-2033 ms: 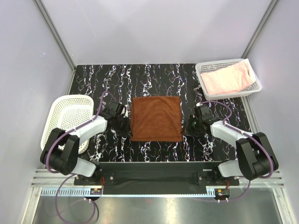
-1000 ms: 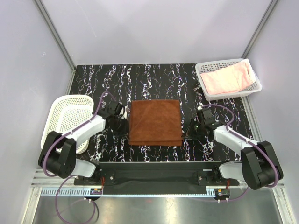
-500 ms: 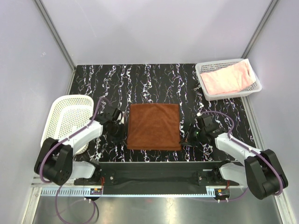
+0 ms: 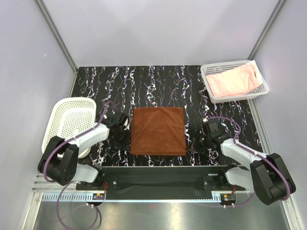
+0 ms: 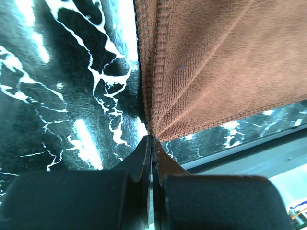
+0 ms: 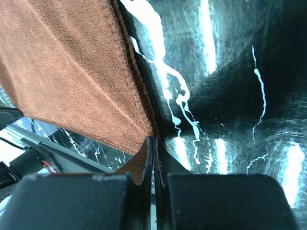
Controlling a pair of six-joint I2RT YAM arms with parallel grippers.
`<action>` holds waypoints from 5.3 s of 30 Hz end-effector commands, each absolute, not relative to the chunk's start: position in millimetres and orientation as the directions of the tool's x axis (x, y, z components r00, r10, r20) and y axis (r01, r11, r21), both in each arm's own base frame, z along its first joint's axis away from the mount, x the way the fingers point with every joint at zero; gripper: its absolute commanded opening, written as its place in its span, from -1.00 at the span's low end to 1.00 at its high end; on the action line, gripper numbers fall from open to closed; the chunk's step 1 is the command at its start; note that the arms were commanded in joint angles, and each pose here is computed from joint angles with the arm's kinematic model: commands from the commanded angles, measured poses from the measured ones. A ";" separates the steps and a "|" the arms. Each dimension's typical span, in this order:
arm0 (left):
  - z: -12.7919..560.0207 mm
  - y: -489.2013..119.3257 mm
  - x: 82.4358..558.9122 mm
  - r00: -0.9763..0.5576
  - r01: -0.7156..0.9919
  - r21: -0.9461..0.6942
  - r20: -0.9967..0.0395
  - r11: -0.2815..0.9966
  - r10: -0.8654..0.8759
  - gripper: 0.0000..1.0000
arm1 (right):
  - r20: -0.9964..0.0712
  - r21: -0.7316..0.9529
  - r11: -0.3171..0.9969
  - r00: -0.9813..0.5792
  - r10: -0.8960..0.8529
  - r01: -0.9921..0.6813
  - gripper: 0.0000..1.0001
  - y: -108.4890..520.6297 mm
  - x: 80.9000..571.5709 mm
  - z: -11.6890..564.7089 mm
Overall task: Fold and stack the towels
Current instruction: Fold the towel
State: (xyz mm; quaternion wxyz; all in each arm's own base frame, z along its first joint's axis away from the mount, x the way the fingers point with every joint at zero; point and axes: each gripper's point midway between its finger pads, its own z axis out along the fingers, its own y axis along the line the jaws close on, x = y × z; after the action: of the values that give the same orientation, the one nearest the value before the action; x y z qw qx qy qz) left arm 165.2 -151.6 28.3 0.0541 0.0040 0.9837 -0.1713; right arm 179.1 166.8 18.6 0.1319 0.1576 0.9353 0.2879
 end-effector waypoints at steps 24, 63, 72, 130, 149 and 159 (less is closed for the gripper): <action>41.6 -160.2 163.9 -0.987 -0.004 -0.372 -0.147 0.928 -0.063 -1.00 | -0.115 0.660 0.715 -0.908 0.402 0.232 -1.00 172.1 142.9 21.6; 71.2 -207.0 383.9 -0.917 0.292 -0.469 -0.386 0.834 0.103 -0.25 | -0.440 0.405 0.913 -0.884 0.154 -0.042 -0.35 171.5 383.9 49.7; 38.8 -167.8 419.3 -0.934 0.200 -0.346 -0.349 0.917 0.072 -0.24 | -0.453 0.291 0.955 -0.888 0.081 -0.062 -0.41 152.4 400.0 27.6; 35.0 -190.6 427.5 -0.761 0.649 -0.503 -0.447 0.571 0.470 -0.15 | -0.320 0.565 0.637 -0.851 -0.415 -0.523 -0.09 156.2 414.0 27.9; 27.5 -188.3 425.8 -0.761 0.649 -0.500 -0.421 0.574 0.493 -0.46 | -0.320 0.566 0.640 -0.854 -0.411 -0.520 -0.31 151.4 418.2 21.7; 47.0 -192.1 431.4 -0.746 0.666 -0.475 -0.439 0.576 0.501 -1.00 | -0.414 0.431 0.714 -0.824 -0.386 -0.551 -1.00 139.5 442.4 38.0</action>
State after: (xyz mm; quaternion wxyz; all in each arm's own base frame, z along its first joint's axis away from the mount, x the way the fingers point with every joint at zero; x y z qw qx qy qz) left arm 419.8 -186.6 28.3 0.1049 0.3145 0.8858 -0.3248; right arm 415.9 150.0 12.3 0.0781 -0.2446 0.9107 0.3237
